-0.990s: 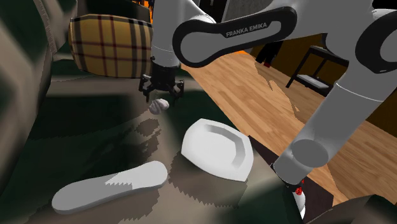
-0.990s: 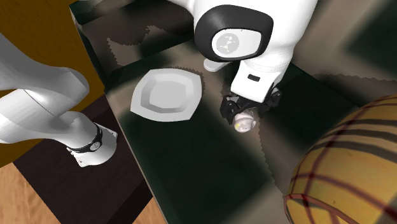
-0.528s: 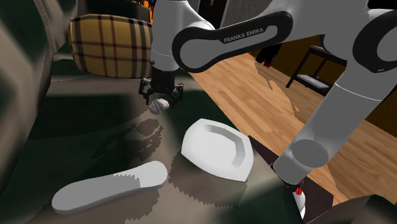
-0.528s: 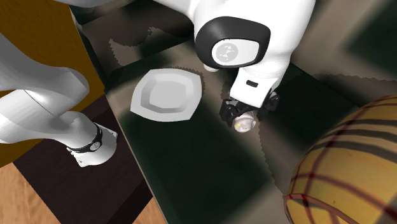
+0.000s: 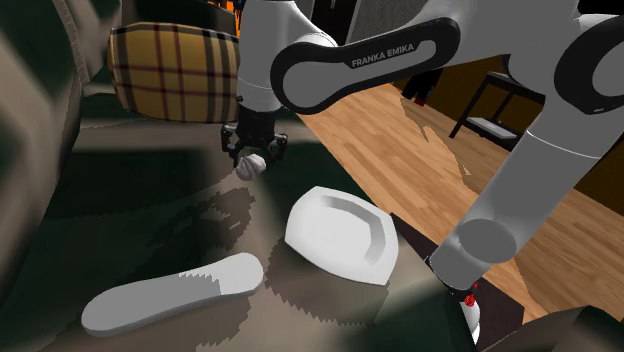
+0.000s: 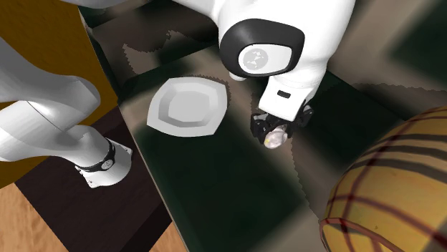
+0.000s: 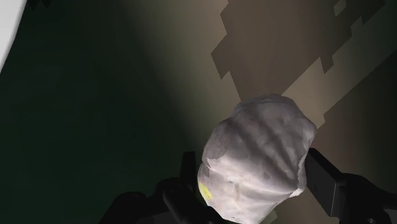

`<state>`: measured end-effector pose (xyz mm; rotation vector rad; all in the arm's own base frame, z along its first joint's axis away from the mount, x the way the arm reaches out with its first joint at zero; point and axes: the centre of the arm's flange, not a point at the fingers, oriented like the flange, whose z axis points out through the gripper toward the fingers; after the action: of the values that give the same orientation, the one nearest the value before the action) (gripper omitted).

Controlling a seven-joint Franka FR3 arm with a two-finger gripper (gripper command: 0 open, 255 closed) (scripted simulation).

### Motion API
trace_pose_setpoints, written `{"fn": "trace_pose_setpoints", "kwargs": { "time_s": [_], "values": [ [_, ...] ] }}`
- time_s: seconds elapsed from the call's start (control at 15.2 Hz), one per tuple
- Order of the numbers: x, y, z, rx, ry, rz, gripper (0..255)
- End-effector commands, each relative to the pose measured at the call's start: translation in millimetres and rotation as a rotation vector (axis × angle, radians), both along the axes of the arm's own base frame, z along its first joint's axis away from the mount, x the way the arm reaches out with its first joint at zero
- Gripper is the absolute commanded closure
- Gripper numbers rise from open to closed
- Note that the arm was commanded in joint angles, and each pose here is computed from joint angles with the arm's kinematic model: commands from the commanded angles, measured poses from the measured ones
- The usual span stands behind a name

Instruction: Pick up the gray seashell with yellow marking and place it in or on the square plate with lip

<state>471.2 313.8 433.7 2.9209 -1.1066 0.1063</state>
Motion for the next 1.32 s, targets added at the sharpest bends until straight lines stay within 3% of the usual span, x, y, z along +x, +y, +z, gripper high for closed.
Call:
{"fn": "trace_pose_setpoints", "kwargs": {
  "time_s": [0.0, 0.2, 1.25],
  "values": [
    [0.0, 0.0, 0.0, 0.000, 0.000, 0.000, 255],
    [0.0, 0.0, 0.0, 0.000, 0.000, 0.000, 255],
    [0.0, 0.0, 84.4, 0.000, 0.000, 0.000, 255]
  ]
}}
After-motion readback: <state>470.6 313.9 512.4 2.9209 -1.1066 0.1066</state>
